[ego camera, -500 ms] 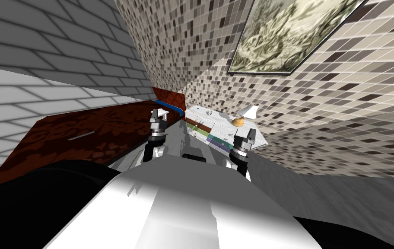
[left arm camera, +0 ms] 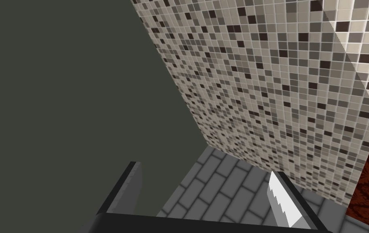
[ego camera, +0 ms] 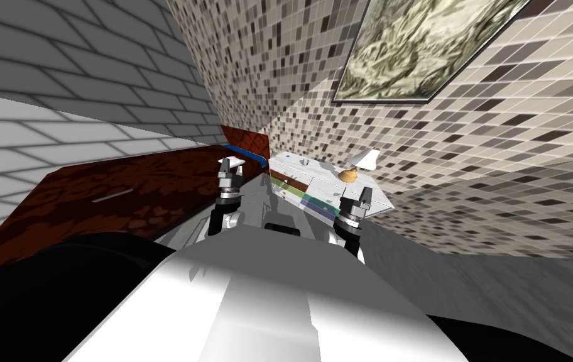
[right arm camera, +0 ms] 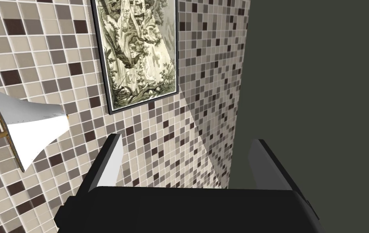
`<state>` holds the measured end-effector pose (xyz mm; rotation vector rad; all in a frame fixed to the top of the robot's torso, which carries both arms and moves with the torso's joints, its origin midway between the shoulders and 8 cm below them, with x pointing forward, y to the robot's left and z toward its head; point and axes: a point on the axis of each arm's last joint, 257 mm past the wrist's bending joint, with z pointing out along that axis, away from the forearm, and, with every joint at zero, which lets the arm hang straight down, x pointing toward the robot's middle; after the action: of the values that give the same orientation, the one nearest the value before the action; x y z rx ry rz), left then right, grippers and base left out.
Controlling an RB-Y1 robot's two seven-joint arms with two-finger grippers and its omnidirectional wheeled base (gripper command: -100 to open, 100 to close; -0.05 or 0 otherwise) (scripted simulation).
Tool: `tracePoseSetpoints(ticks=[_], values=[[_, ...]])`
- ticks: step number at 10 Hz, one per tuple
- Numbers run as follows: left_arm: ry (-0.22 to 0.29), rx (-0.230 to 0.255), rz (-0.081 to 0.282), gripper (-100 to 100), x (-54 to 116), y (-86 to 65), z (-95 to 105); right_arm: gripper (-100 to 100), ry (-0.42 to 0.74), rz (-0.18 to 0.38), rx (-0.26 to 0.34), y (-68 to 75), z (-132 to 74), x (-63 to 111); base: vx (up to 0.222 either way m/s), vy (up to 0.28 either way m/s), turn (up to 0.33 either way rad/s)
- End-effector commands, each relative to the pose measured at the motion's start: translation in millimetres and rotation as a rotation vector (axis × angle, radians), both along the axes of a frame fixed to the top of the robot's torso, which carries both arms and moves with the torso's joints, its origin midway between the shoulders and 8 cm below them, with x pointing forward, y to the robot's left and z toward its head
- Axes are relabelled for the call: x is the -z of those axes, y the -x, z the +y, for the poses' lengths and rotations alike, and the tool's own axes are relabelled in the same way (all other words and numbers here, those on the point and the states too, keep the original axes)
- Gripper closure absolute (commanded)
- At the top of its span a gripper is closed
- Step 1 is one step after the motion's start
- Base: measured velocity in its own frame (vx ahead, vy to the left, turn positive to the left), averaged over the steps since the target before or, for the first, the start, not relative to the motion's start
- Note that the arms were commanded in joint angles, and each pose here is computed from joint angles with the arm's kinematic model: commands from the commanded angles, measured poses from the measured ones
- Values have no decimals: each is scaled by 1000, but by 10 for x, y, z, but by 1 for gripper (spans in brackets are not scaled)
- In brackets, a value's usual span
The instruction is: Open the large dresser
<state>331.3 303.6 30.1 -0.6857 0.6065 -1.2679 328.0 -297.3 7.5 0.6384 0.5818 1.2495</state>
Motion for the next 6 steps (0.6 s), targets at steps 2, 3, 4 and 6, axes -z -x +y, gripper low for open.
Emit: tracePoseSetpoints(ticks=[2,3,4,6], values=[[0,0,0,0,0,0,0,0,0,0,0,0,0,0,0,0,0],[0,0,0,0,0,0,0,0,0,0,0,0,0,0,0,0,0],[0,0,0,0,0,0,0,0,0,0,0,0,0,0,0,0,0],[0,0,0,0,1,-1,0,-100,10,10,-57,-11,25,25,19,16,55]])
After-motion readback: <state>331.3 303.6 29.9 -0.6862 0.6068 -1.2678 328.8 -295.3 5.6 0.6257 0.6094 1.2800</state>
